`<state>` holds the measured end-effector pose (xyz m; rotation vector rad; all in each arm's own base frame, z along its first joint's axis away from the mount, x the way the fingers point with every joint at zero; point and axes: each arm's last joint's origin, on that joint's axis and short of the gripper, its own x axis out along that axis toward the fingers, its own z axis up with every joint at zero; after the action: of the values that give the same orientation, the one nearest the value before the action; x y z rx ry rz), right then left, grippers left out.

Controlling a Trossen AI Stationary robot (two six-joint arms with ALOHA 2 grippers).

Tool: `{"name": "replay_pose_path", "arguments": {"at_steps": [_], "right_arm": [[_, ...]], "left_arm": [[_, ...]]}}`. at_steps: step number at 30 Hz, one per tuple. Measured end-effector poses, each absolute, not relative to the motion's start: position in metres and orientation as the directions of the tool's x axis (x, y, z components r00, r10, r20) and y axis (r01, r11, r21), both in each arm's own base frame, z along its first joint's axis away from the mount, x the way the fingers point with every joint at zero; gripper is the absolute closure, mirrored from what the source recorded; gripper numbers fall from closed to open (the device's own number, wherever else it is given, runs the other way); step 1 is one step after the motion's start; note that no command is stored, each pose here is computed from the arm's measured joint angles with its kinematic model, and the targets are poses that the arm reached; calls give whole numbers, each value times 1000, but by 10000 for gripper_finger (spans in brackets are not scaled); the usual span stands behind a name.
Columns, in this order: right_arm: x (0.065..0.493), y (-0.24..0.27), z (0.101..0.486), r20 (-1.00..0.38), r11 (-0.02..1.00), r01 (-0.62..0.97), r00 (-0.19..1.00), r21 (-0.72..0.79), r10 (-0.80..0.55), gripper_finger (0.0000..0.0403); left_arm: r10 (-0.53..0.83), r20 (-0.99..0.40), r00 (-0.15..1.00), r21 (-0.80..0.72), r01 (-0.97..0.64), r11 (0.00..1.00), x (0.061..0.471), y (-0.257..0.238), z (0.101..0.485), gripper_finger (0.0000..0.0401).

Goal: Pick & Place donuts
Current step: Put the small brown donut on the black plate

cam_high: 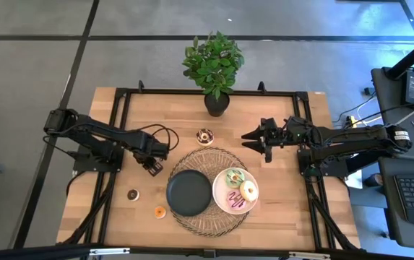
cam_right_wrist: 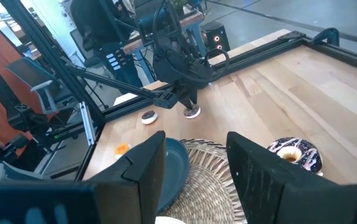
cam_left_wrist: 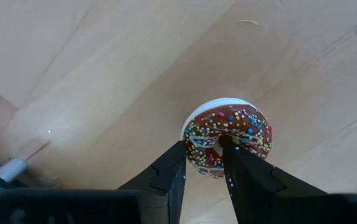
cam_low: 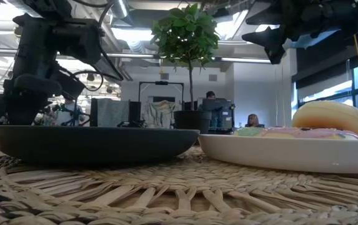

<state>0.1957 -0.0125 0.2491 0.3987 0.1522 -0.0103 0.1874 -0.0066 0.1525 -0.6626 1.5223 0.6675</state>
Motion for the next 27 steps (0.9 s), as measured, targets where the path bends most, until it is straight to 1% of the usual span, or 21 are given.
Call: {"name": "replay_pose_path", "arguments": {"at_steps": [9, 14, 19, 22, 27], "right_arm": [[196, -12, 249, -150, 922, 40, 989, 384, 20, 231], [196, -12, 249, -149, 922, 39, 989, 384, 20, 231], [196, -12, 249, -149, 922, 39, 989, 384, 20, 231], [196, -12, 249, -149, 922, 39, 989, 384, 20, 231], [196, -12, 249, -149, 922, 40, 989, 384, 20, 231]], "left_arm": [[-19, -997, -71, 40, -747, 664, 189, -7, 148, 301], [-21, -995, -98, 59, -745, 664, 191, -7, 142, 292], [-18, -995, -100, 63, -745, 664, 193, -7, 140, 286], [-18, -995, -99, 62, -745, 664, 193, -7, 140, 298], [-17, -995, -93, 57, -739, 671, 195, -7, 143, 331]]}}
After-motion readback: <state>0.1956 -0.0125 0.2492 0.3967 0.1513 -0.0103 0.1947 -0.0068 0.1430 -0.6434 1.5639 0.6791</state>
